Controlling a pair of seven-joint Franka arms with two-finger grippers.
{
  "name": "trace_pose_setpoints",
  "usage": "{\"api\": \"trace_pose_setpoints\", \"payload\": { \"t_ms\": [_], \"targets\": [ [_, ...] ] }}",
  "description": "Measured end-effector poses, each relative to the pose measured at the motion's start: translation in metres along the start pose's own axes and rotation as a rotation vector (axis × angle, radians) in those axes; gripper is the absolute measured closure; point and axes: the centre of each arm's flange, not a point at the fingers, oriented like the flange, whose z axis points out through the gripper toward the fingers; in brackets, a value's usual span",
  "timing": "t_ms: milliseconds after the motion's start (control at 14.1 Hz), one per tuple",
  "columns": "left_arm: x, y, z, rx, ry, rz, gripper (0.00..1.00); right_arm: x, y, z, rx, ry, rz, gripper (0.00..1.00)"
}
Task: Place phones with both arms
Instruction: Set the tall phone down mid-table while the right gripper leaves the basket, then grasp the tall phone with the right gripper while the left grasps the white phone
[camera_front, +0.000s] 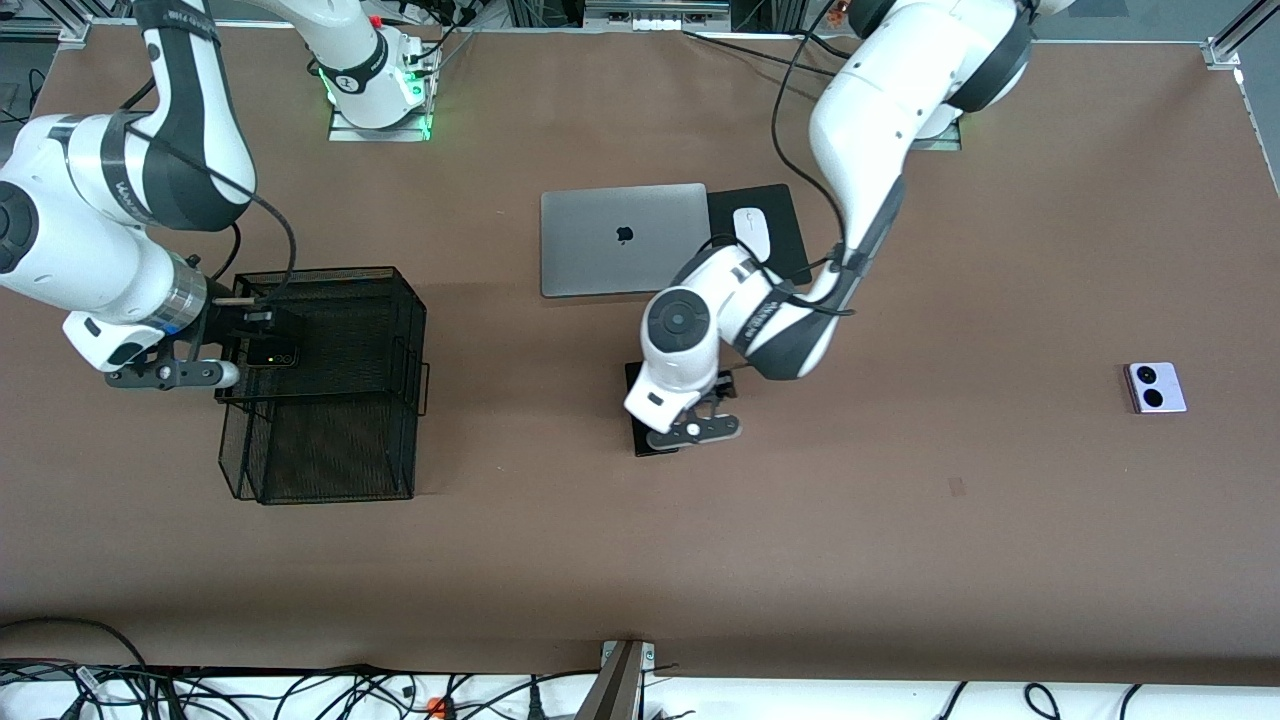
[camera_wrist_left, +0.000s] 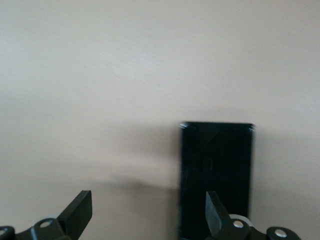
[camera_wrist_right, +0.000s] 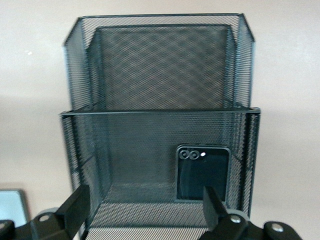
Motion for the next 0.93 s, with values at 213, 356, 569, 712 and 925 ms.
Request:
{"api": "trace_pose_setpoints", "payload": {
  "t_ms": [213, 356, 569, 712, 925],
  "targets": [
    [0.025, -0.06, 0.016, 0.075, -0.065, 0.045, 0.0, 0.021, -0.064, -0.02, 0.057, -0.04, -0.015, 0.0],
    [0.044, -0.112, 0.027, 0.12, -0.096, 0.103, 0.0, 0.04, -0.112, -0.014, 0.079, -0.044, 0.039, 0.0],
    [0.068, -0.199, 0.03, 0.189, -0.128, 0.193, 0.0, 0.061, -0.202, 0.011, 0.075, -0.032, 0.113, 0.0],
    [0.085, -0.261, 0.025, 0.217, -0.148, 0.253, 0.0, 0.067, -0.275, 0.039, 0.091, 0.01, 0.153, 0.0],
    [0.112, -0.355, 0.027, 0.26, -0.161, 0.316, 0.0, 0.059, -0.372, 0.111, 0.093, 0.105, 0.142, 0.0]
  ]
}}
